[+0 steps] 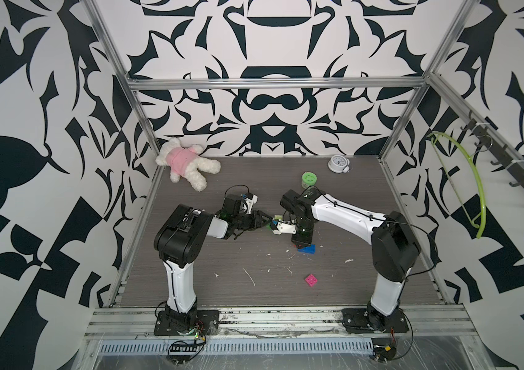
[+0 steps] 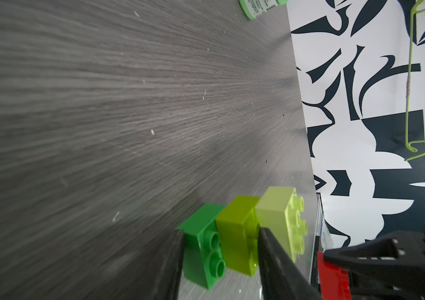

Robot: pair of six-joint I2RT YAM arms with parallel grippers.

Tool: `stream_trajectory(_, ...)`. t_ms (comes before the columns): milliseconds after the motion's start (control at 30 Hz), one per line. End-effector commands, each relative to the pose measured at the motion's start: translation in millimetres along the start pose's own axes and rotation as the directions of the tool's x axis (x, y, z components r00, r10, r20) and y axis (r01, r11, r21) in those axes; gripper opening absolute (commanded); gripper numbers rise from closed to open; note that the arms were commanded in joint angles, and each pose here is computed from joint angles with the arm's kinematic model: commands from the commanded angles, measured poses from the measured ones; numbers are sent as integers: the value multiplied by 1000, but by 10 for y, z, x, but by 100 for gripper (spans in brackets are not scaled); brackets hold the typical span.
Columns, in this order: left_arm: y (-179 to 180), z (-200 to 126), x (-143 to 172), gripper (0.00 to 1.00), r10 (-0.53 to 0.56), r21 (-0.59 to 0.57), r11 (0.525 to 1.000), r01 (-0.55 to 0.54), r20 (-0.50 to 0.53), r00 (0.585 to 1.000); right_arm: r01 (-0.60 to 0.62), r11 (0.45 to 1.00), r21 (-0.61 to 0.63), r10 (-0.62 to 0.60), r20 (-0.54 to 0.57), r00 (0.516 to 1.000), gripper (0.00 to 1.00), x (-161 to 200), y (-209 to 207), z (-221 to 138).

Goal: Assemble the letter y with lego
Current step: Assemble the lego brick with the lego brick.

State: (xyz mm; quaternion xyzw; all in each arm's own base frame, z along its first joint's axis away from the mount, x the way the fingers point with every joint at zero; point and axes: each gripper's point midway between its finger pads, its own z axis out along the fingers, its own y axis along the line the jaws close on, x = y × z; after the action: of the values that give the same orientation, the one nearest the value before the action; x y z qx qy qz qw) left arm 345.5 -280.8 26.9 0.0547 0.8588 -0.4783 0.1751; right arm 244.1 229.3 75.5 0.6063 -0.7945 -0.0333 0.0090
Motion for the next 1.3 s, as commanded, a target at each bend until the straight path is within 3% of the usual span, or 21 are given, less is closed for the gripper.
stream_trajectory(0,1184,-182,1164,49,-343,-461,858,229,-180,922,46,999,-26,-46,8,999,22,5,15,3)
stream_trajectory(900,1186,-185,1166,49,-344,-463,857,228,-182,921,15,999,-39,-19,-89,996,20,115,-125,344)
stream_trajectory(1067,1191,-185,1174,49,-346,-464,855,229,-183,920,8,999,-53,-14,-110,994,16,149,-108,420)
stream_trajectory(1267,1194,-189,1172,49,-347,-465,855,231,-182,920,-1,997,-78,-11,-149,989,4,267,-43,573)
